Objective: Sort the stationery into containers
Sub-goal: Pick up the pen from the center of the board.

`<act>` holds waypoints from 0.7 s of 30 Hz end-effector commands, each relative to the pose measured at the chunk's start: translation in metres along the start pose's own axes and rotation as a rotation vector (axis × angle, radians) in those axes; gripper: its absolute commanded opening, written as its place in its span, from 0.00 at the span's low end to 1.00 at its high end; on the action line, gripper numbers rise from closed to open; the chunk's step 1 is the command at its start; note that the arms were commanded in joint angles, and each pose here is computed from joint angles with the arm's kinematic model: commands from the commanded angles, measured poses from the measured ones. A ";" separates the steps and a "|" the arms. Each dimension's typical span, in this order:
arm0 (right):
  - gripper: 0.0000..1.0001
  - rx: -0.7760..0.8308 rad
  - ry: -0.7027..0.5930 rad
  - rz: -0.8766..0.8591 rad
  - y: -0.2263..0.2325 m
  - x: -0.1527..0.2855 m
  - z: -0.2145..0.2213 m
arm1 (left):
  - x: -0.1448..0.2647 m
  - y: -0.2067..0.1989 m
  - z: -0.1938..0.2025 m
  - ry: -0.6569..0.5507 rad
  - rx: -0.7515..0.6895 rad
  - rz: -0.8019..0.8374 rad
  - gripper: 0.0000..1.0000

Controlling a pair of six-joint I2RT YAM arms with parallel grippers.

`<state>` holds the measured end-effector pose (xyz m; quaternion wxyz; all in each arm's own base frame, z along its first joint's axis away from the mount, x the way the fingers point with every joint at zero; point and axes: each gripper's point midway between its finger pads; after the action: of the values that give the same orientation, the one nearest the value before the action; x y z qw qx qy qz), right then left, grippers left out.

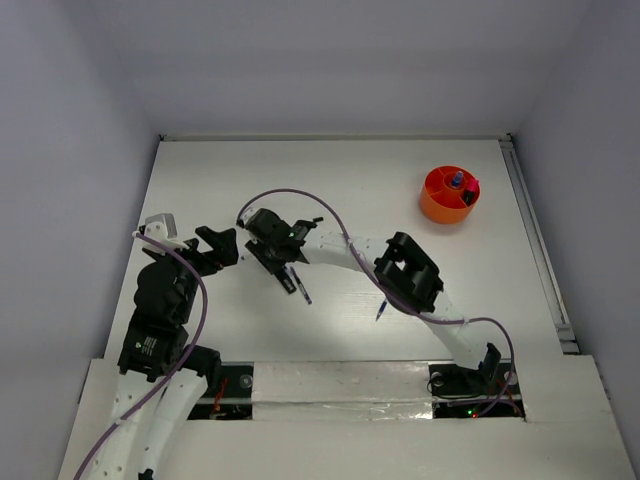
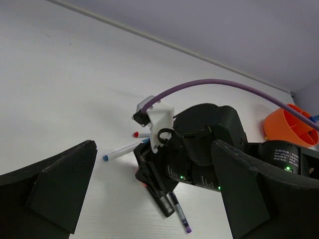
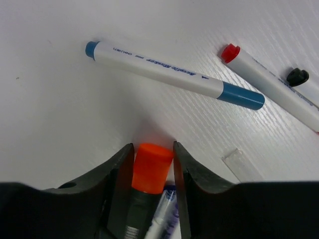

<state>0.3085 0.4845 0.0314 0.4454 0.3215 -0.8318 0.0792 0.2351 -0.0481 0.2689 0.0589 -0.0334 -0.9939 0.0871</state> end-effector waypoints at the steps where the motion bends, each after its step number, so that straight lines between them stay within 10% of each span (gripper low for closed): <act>1: 0.35 -0.008 0.013 -0.003 0.011 -0.002 0.002 | 0.004 -0.004 -0.020 -0.057 0.012 0.015 0.99; 5: 0.15 -0.045 -0.004 -0.027 0.019 0.003 -0.007 | 0.004 -0.004 -0.021 -0.060 0.013 0.017 0.99; 14: 0.05 -0.200 -0.321 -0.146 0.045 0.082 -0.098 | 0.004 -0.004 -0.020 -0.058 0.011 0.018 0.99; 21: 0.05 -0.395 -0.694 -0.074 -0.058 0.203 -0.160 | 0.003 -0.010 -0.018 -0.056 0.010 0.053 0.99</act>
<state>0.3217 0.4607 0.1592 0.3468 0.3037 -0.8831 -0.0879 0.2346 -0.0509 0.2691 0.0592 -0.0414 -0.9935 0.0875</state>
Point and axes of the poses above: each gripper's point midway between its finger pads, its own x axis back along the fingers, its own y axis along the line the jaws close on, z = x × y, and after that the axes turned 15 degrees about -x, right-handed
